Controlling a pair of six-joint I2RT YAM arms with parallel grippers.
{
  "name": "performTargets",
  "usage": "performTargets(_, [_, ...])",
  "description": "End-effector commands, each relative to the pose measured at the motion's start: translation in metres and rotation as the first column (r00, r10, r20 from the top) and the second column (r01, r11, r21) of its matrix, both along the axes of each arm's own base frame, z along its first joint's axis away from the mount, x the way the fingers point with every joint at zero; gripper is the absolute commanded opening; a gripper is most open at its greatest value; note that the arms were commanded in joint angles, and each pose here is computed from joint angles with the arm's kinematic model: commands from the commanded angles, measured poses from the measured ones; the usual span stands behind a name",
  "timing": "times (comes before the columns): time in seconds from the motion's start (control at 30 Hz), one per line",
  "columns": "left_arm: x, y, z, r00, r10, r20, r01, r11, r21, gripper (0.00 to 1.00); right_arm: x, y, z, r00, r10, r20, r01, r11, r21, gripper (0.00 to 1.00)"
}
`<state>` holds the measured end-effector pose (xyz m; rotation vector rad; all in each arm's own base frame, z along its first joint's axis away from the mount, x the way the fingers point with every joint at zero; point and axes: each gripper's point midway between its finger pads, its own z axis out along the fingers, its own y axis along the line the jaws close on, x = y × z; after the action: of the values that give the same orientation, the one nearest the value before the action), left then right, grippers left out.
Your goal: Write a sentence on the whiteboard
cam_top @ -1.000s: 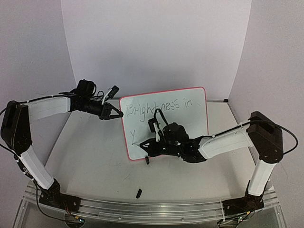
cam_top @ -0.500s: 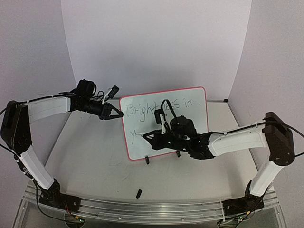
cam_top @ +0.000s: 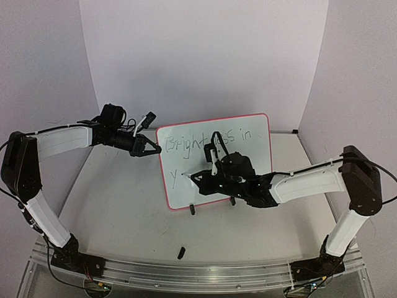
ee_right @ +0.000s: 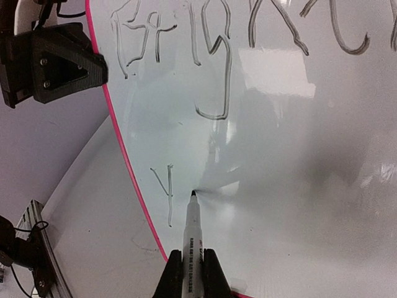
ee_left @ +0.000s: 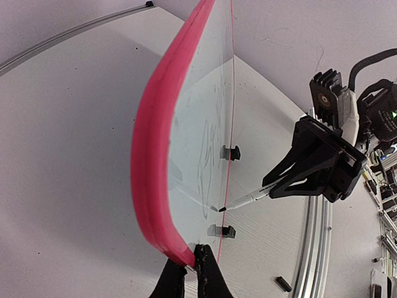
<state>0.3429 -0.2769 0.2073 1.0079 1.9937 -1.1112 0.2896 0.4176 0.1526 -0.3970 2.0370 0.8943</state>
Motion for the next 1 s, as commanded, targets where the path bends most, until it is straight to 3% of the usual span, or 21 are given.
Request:
performTargets(0.0, [0.001,-0.001,-0.012,0.994,-0.025,0.103,0.016,0.996,0.091,0.00,0.014,0.002,0.015,0.998,-0.035,0.043,0.035,0.999,0.018,0.00])
performTargets(0.97, [0.001,-0.003,-0.014,0.995,-0.029,0.099,0.020,0.995,0.095,0.00,0.005,-0.004,-0.021,0.999,-0.011,-0.042,0.010,1.000,-0.017,0.00])
